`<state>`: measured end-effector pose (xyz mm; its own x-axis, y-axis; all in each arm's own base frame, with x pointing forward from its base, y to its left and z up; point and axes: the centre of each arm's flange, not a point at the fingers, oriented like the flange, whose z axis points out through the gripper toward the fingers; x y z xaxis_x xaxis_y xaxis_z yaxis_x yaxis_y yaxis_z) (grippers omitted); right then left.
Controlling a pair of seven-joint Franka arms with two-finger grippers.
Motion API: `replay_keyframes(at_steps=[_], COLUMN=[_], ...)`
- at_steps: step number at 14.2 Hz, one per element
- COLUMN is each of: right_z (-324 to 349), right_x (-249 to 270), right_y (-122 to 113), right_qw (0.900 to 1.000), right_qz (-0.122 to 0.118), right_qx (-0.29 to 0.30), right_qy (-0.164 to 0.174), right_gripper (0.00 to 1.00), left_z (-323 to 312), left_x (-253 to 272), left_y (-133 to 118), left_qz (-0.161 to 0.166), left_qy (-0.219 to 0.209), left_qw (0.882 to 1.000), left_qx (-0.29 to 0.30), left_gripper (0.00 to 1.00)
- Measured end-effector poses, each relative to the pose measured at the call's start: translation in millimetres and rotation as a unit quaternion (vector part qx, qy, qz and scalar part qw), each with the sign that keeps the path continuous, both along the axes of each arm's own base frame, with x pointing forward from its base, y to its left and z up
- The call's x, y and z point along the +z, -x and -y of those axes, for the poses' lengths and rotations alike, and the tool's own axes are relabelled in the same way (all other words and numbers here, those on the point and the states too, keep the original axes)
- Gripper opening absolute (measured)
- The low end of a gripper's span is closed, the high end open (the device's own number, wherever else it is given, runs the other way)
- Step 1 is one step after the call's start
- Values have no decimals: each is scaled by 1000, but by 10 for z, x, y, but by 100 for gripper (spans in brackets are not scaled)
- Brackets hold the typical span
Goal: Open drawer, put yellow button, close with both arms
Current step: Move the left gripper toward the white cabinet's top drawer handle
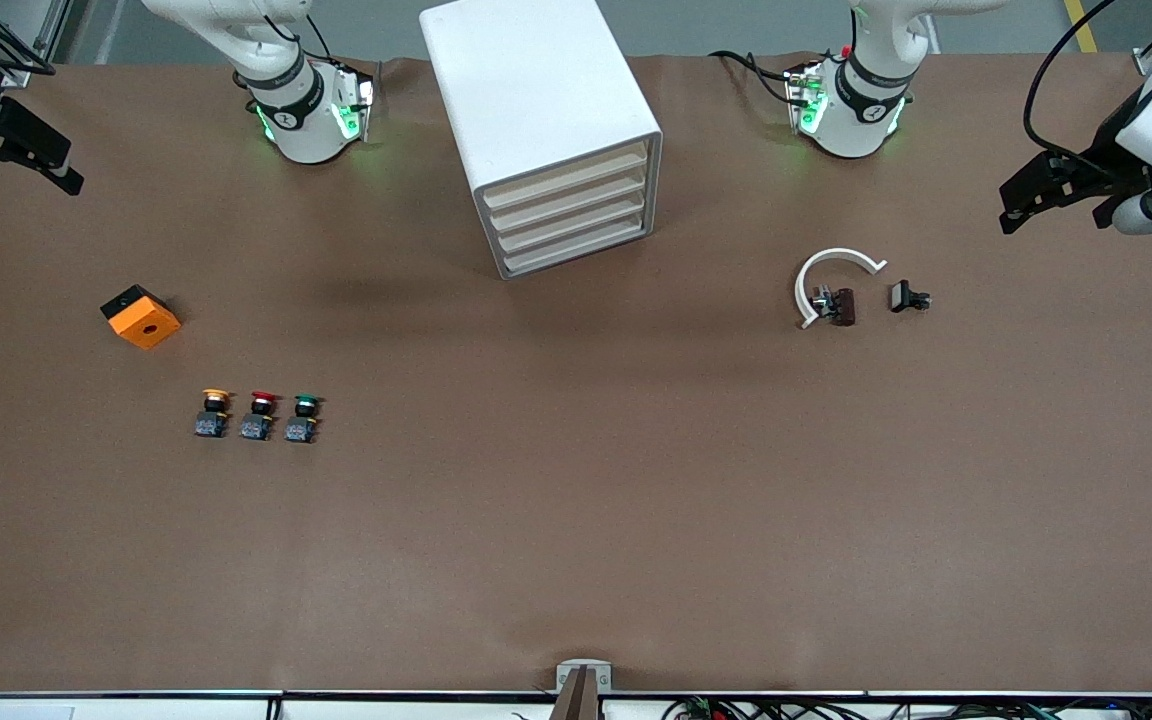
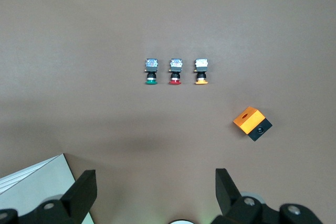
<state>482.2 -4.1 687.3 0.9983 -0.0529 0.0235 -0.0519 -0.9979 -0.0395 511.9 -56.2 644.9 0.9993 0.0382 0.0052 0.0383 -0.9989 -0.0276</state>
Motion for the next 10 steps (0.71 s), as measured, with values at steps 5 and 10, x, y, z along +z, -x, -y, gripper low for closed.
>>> replay_keyframes(at_steps=[5, 10], right_z=[21, 25], right_x=[-3, -9], right_y=[3, 8], right_qw=[1000, 1000], right_qz=[-1, -4], right_qx=[-1, -2], right_qy=[1, 1], right_gripper=[100, 100], left_z=[0, 26], left_x=[13, -195], left_y=[-8, -300], left_qz=[1, -15], left_qy=[0, 2], left_qw=[1000, 1000], left_qx=[0, -2], left_gripper=[100, 100])
